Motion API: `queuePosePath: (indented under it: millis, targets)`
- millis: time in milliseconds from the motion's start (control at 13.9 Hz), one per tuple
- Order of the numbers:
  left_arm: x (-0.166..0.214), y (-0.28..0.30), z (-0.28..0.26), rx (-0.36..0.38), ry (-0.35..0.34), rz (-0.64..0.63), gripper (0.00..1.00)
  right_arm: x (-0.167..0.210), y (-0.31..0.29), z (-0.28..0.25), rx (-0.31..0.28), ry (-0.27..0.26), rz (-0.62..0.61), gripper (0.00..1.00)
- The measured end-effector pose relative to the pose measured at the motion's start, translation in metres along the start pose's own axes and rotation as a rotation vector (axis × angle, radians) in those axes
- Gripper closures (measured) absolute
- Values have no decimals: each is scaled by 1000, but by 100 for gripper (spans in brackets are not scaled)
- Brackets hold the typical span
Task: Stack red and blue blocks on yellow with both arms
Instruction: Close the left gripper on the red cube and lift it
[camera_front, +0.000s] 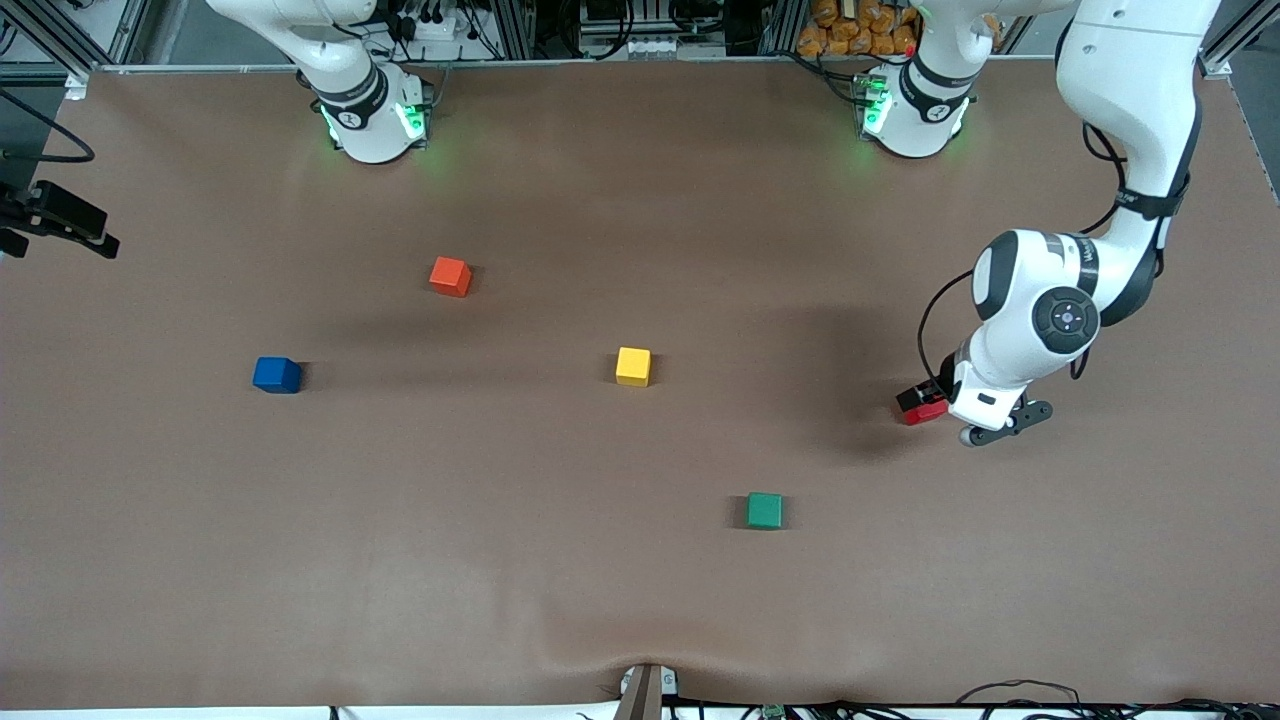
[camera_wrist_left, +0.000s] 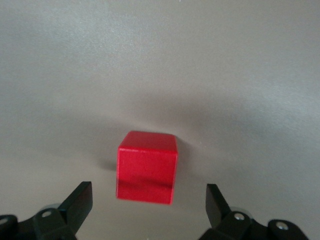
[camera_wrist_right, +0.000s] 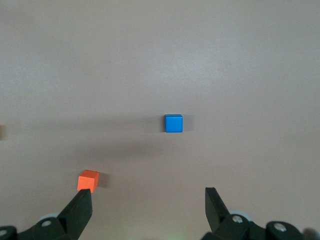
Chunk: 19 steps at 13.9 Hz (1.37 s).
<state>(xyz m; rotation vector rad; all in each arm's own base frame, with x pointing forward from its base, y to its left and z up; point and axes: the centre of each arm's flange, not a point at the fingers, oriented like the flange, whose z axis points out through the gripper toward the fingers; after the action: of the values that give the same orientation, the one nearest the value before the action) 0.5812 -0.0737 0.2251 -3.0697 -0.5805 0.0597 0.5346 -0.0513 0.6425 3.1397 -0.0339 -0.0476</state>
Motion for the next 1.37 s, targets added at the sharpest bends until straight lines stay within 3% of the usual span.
queuePosePath:
  millis: [360, 504, 576, 720, 792, 1368]
  targets:
    - [0, -2, 26, 2, -13, -4, 4, 0, 0, 0, 0, 0, 0, 0]
    - [0, -2, 27, 2, -15, -4, 21, 0, 0, 0, 0, 0, 0, 0]
    - [0, -2, 27, 2, -15, -4, 22, 0, 0, 0, 0, 0, 0, 0]
    - [0, -1, 27, 2, -15, -3, 41, 0, 0, 0, 0, 0, 0, 0]
    - [0, -1, 27, 2, -14, -1, 44, 0, 0, 0, 0, 0, 0, 0]
    - [3, 6, 19, -8, 5, 7, 44, 0, 0, 0, 0, -1, 0, 0]
